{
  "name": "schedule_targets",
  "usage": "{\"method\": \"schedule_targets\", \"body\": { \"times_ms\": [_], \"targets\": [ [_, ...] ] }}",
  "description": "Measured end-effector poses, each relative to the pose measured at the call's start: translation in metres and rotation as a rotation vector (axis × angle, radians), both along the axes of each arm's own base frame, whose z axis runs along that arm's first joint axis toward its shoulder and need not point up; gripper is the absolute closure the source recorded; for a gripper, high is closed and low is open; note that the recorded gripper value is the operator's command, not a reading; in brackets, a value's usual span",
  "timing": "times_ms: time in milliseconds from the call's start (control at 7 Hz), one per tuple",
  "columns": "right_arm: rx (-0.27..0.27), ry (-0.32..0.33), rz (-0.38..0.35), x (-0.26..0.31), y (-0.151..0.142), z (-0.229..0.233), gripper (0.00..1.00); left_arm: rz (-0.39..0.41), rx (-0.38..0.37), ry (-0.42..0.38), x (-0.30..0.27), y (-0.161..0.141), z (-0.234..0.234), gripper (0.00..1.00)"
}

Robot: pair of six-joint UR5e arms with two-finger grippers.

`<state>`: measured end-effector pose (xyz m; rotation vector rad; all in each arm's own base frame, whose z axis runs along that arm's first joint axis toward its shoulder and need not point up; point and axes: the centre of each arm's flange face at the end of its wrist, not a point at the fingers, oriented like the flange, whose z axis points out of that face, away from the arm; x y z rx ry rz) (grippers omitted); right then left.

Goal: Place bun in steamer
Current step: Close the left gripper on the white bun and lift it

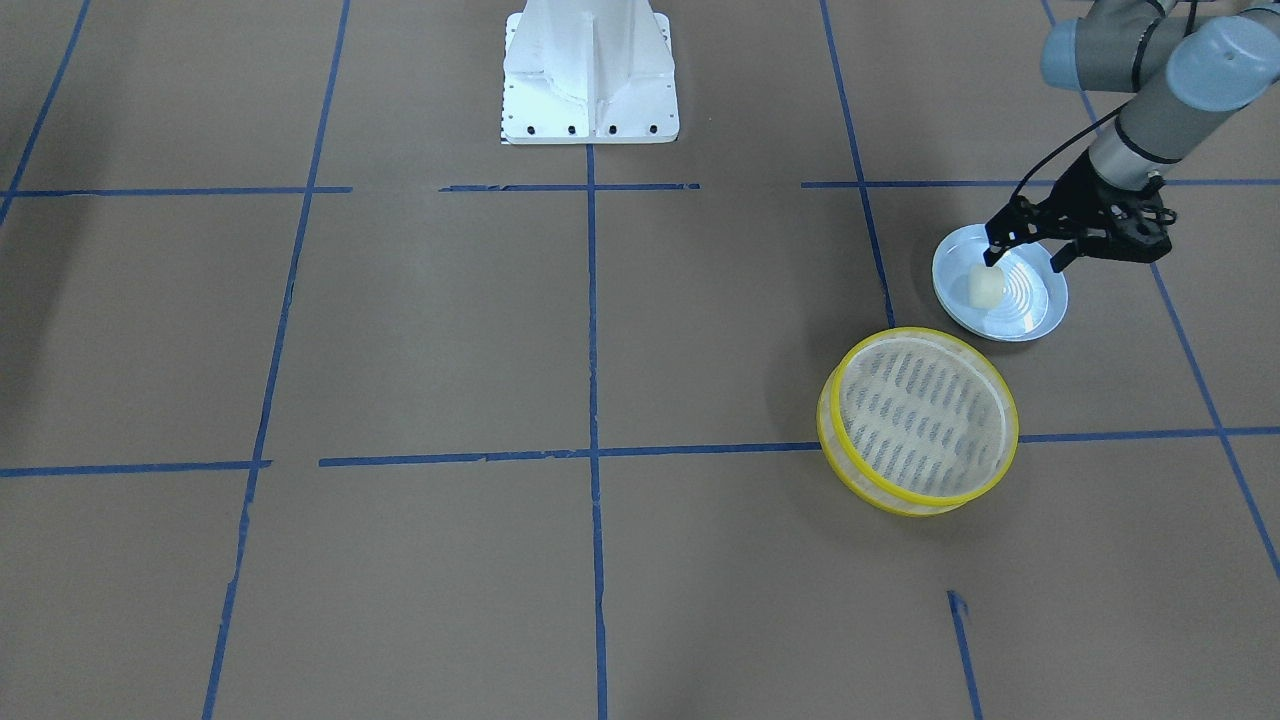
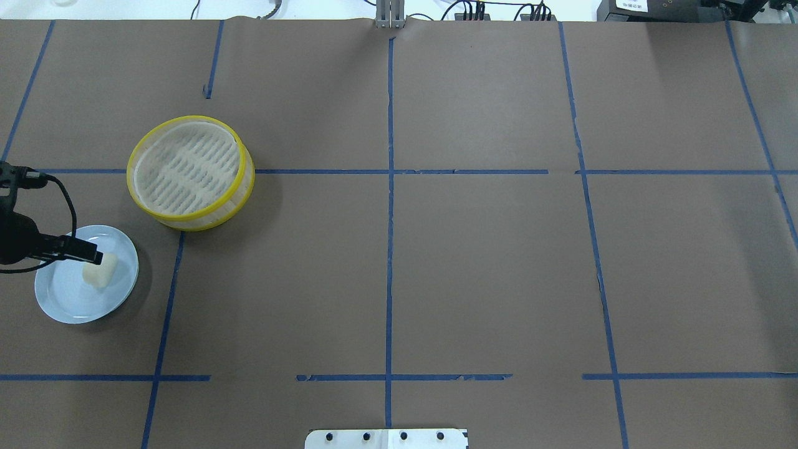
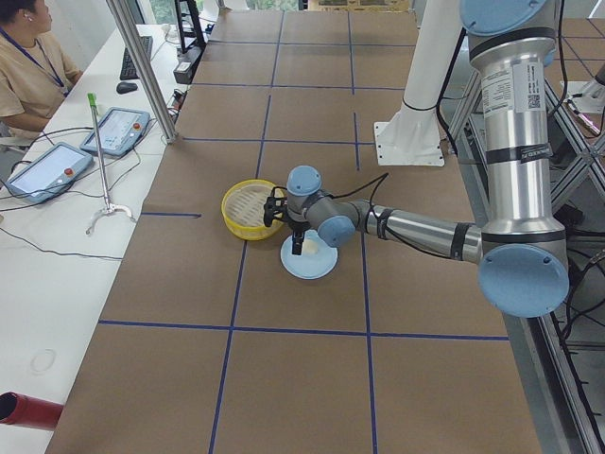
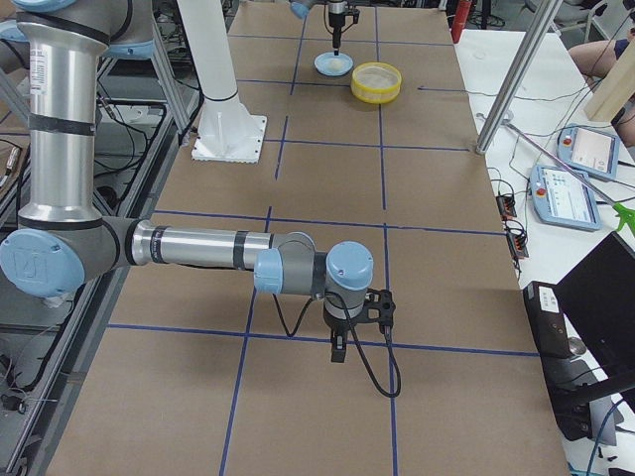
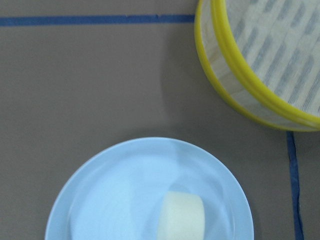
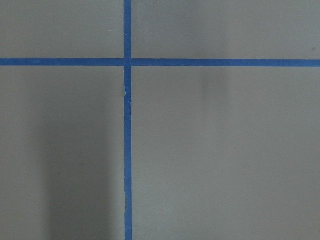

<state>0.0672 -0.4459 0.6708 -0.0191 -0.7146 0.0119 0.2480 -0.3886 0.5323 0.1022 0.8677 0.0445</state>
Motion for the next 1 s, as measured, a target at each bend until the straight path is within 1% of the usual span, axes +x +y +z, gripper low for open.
{"method": "schedule_targets", "body": {
  "times_ms": [143,286,571,714,857,1000],
  "targets": [
    [0.000,0.000,0.000,0.000,0.000,0.000,0.00,0.010,0.005,-0.022,0.015,0.007,0.004,0.05],
    [0.000,0.000,0.000,0.000,0.000,0.000,0.00,0.019,0.009,-0.037,0.022,0.009,0.009,0.06],
    [0.000,0.000,0.000,0.000,0.000,0.000,0.00,0.052,0.050,-0.064,0.031,0.002,0.020,0.08],
    [0.000,0.000,0.000,0.000,0.000,0.000,0.00,0.063,0.066,-0.071,0.037,-0.003,0.023,0.11],
    [0.000,0.000,0.000,0.000,0.000,0.000,0.00,0.067,0.075,-0.072,0.043,-0.009,0.023,0.19],
    [0.000,0.000,0.000,0.000,0.000,0.000,0.00,0.068,0.077,-0.073,0.047,-0.013,0.023,0.33]
  ]
}}
